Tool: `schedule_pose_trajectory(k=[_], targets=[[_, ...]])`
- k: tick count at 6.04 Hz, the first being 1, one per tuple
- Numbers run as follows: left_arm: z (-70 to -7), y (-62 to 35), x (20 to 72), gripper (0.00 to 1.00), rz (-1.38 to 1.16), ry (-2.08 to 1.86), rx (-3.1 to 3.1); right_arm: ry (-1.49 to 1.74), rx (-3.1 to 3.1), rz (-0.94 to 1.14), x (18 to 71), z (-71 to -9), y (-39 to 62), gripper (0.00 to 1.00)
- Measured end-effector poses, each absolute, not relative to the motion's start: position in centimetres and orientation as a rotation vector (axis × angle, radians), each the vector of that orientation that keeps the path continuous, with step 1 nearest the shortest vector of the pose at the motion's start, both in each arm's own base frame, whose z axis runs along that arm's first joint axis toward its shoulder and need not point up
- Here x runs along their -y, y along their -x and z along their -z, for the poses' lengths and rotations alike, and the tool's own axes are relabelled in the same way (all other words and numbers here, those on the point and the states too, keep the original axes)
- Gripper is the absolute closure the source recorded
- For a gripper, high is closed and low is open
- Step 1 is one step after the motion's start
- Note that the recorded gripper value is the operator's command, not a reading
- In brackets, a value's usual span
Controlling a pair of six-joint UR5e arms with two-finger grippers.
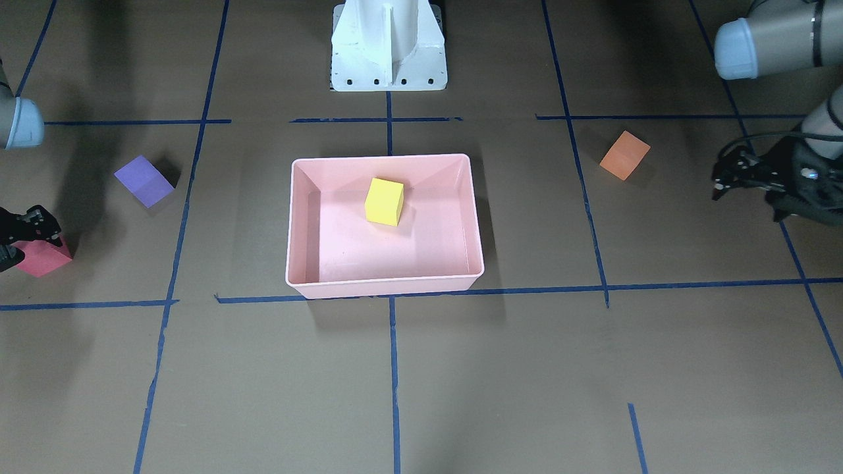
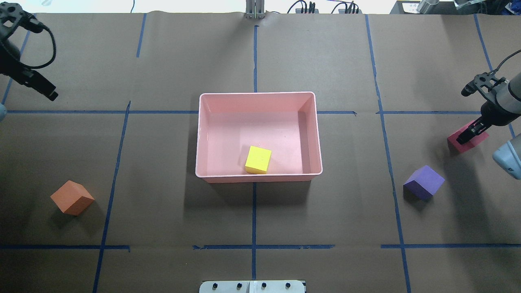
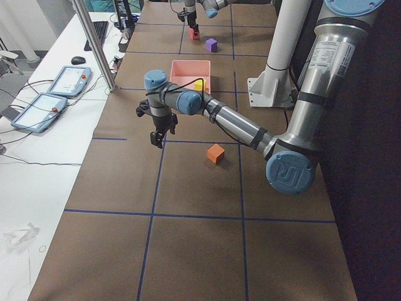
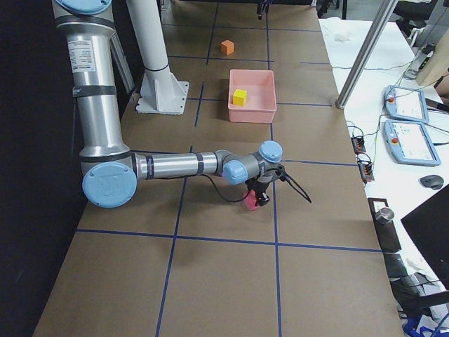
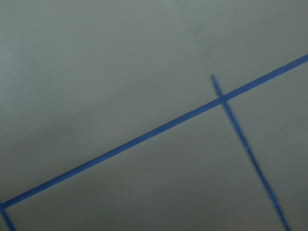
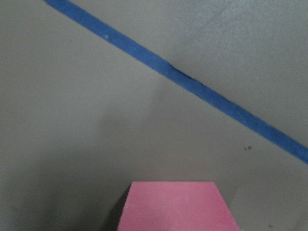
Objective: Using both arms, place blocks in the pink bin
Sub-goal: 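Grasp the pink-red cube with the right gripper while the left arm withdraws, then carry the pink-red cube into the bin with the right gripper and release it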
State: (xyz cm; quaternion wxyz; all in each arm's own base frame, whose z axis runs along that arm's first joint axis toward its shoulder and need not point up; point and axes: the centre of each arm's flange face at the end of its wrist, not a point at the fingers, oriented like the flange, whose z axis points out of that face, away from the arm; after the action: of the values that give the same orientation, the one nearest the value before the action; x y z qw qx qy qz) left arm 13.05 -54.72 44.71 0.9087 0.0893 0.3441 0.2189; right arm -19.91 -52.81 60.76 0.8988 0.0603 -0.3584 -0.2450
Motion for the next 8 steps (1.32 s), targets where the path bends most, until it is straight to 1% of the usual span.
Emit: schedule_pose_trajectory(k=[2, 3, 5, 6, 7, 8], targets=[[-48.7, -10.3, 52.4, 0.00, -0.392, -0.144, -0.701, -0.103, 0.834, 0.281, 54.6, -52.5, 22.6, 0.65], [-50.0, -9.8, 51.2, 0.00, -0.332, -0.155, -0.710, -0.076, 0.884, 0.180, 54.4, -47.4, 25.1, 0.64], [-52.1, -10.5, 47.7, 0.00, -0.184, -0.239, -0.776, 0.002, 0.936, 0.030, 52.0, -34.8, 31.0, 0.61], [-52.5, -12.6, 45.8, 0.00, -0.160, -0.252, -0.818, 0.026, 0.929, -0.036, 50.3, -28.7, 34.8, 0.61], [-51.8, -15.1, 44.3, 0.00, -0.154, -0.250, -0.852, 0.038, 0.925, -0.089, 48.9, -23.9, 38.1, 0.43], [-50.3, -18.3, 42.8, 0.00, -0.151, -0.238, -0.869, 0.038, 0.920, -0.126, 47.6, -20.6, 40.9, 0.01]])
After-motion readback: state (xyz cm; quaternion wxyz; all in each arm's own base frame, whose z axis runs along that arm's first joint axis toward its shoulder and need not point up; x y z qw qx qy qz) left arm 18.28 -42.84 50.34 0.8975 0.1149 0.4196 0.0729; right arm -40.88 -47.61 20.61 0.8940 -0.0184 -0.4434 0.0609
